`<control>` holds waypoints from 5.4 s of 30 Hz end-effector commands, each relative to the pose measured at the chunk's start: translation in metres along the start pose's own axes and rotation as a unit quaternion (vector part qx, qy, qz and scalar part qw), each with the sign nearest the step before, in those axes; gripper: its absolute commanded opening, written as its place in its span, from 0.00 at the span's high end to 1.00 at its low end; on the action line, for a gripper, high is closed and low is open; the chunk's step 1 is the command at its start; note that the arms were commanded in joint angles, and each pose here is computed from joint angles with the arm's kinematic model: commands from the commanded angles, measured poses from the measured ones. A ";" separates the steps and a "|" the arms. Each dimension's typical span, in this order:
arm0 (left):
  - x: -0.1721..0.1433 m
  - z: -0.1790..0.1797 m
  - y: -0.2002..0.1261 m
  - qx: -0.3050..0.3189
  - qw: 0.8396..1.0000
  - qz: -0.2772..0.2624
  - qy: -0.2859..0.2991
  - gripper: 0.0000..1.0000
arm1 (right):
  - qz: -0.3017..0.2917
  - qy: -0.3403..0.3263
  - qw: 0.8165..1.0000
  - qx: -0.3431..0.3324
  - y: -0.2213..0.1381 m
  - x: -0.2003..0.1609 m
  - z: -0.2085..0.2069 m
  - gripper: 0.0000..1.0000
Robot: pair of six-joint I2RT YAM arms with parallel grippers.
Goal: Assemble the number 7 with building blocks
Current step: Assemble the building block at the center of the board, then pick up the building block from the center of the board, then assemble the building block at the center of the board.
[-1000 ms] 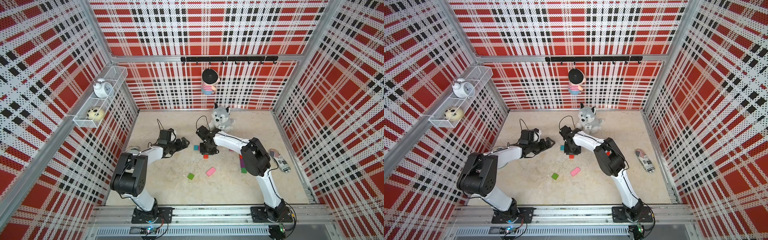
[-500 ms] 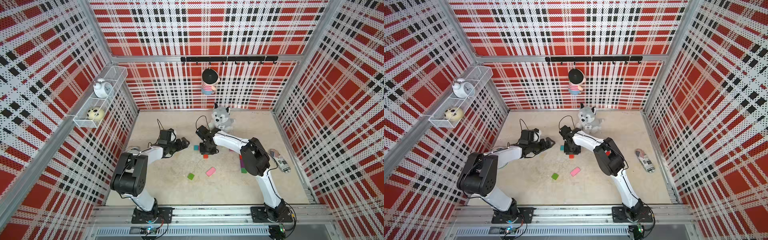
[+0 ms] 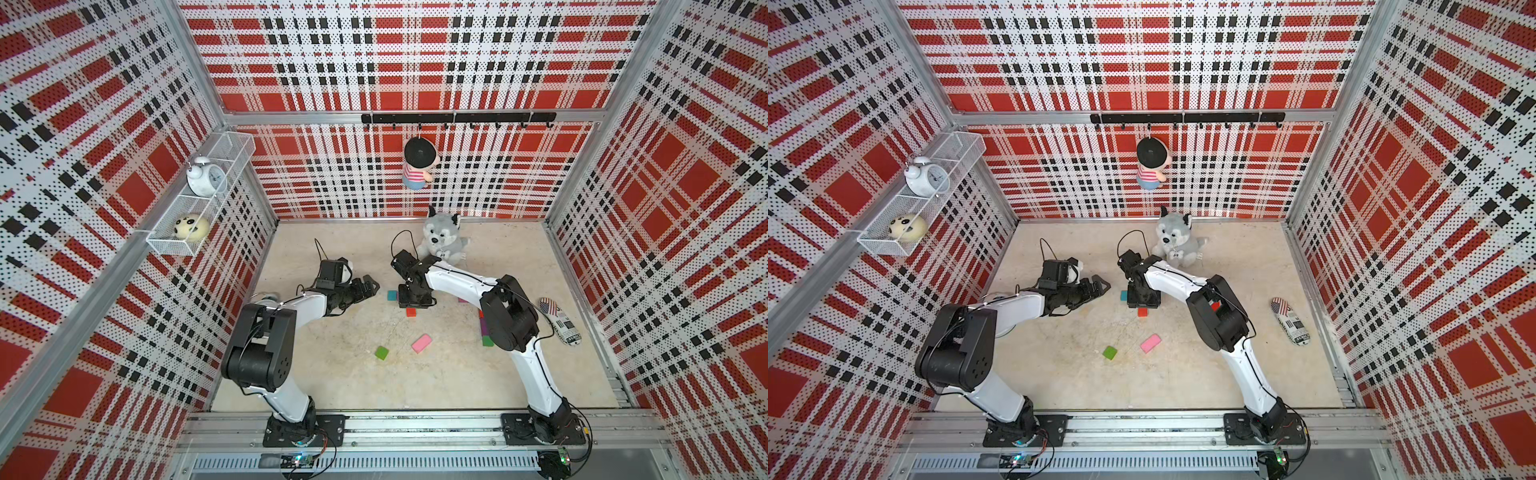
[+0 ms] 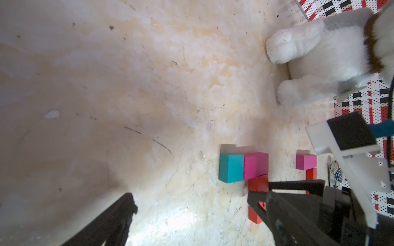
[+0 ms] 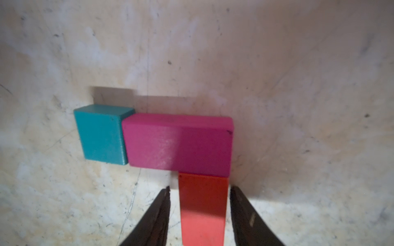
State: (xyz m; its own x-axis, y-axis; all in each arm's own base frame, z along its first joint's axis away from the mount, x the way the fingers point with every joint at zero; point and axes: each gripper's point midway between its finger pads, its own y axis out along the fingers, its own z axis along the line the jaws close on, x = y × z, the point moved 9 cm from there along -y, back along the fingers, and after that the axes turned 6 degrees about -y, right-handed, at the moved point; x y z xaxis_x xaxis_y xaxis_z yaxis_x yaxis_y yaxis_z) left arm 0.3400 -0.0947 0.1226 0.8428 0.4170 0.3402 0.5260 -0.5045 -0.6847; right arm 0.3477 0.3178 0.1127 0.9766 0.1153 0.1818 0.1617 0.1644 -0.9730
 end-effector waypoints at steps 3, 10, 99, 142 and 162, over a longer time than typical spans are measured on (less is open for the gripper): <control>0.003 -0.012 0.007 -0.019 1.000 -0.001 0.009 0.02 | -0.012 0.011 1.000 -0.015 -0.009 0.004 -0.007 0.46; -0.001 -0.018 0.012 -0.028 1.000 0.004 0.006 0.02 | -0.048 0.000 0.999 -0.012 -0.032 0.011 -0.005 0.44; -0.015 -0.019 0.006 -0.023 0.998 -0.021 0.063 0.02 | 0.156 0.247 0.956 0.021 -0.016 -0.113 -0.036 0.43; -0.004 -0.005 0.001 -0.021 0.999 -0.032 0.033 0.02 | 0.022 0.066 0.995 -0.072 -0.068 -0.062 -0.008 0.78; -0.006 -0.006 -0.009 -0.021 0.999 -0.041 0.013 0.02 | 0.031 -0.001 0.997 -0.077 -0.030 -0.072 0.018 0.73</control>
State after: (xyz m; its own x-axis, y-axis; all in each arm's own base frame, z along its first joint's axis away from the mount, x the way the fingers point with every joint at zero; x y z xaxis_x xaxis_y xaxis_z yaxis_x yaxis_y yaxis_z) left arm 0.3318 -0.0978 0.1249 0.8084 0.4327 0.3991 0.5837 -0.5021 -0.6381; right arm 0.2671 0.3196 0.1432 0.9875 0.0968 0.1242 0.1238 0.0100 -0.9923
